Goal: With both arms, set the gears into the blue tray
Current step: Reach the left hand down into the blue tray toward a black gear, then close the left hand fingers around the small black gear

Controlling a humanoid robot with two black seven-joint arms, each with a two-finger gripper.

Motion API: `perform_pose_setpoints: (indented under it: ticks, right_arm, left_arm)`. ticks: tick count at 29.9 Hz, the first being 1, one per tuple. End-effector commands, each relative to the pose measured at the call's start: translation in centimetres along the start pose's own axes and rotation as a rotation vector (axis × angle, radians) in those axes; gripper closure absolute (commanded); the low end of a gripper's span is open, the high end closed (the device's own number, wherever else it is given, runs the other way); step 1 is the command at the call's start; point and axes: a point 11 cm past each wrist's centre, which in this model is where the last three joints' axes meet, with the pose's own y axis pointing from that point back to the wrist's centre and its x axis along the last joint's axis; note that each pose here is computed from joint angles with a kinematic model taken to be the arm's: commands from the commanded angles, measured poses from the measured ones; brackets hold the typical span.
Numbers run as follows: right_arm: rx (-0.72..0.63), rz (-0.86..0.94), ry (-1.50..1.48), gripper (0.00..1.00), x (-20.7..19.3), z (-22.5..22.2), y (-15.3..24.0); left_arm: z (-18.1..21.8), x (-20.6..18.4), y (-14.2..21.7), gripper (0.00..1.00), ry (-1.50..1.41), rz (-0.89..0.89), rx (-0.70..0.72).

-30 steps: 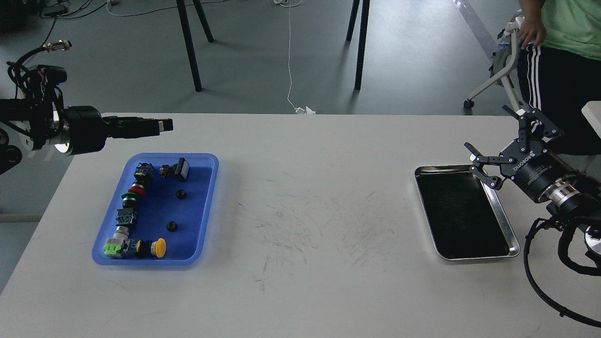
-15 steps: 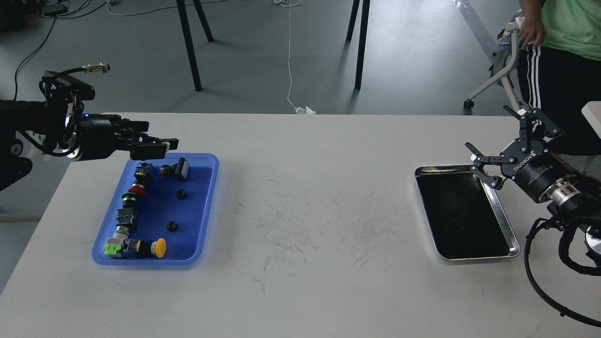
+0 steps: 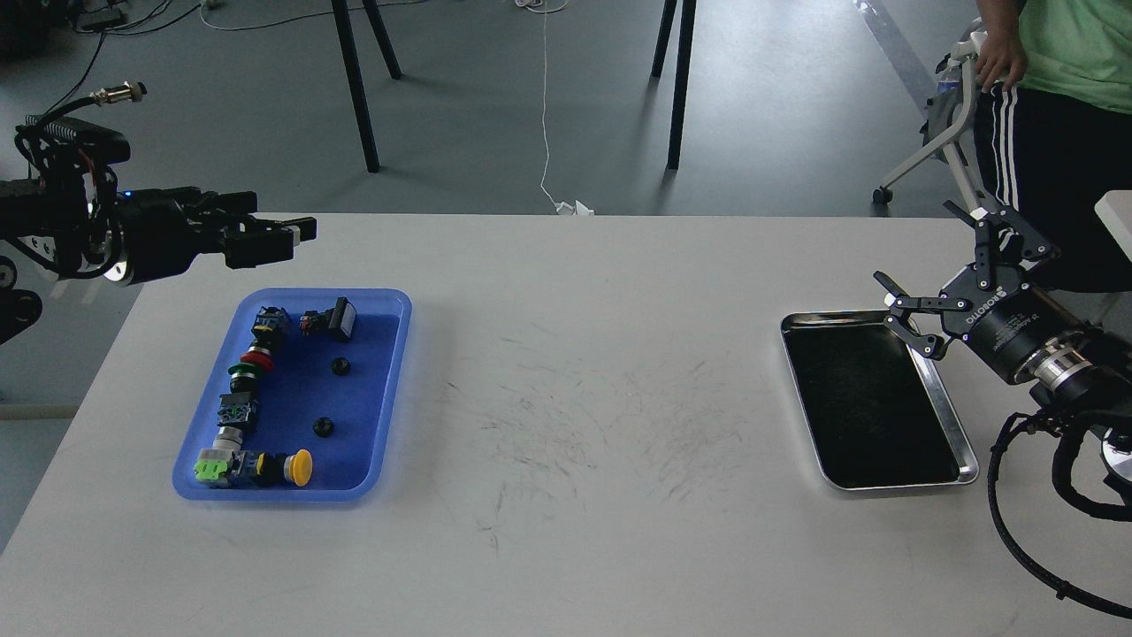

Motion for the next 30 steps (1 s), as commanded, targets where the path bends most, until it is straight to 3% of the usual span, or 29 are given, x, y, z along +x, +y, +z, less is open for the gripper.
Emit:
perform_pose_setpoints:
  ticks: [1,12,23,30]
  right_arm:
    - [0.002,0.000,0.003,0.02,0.0,-0.1,0.0]
    - [0.017,-0.004,0.000,0.02,-0.2,-0.5,-0.2]
    - [0.026,-0.001,0.003,0.02,-0.1,-0.8,-0.2]
    - [0.028,0.000,0.003,0.02,-0.1,-0.9,-0.2]
  left_arm:
    - [0.1,-0.6,-0.1,0.02,-0.004,-0.021,-0.001]
    - [2.2,-6.3,-3.4,0.02,-0.290,-0.183,-0.065]
    - [2.7,-9.9,-4.4,0.04,-0.295,-0.176,-0.097]
    - [2.3,-11.8,-4.9,0.10,-0.291,-0.194,-0.086]
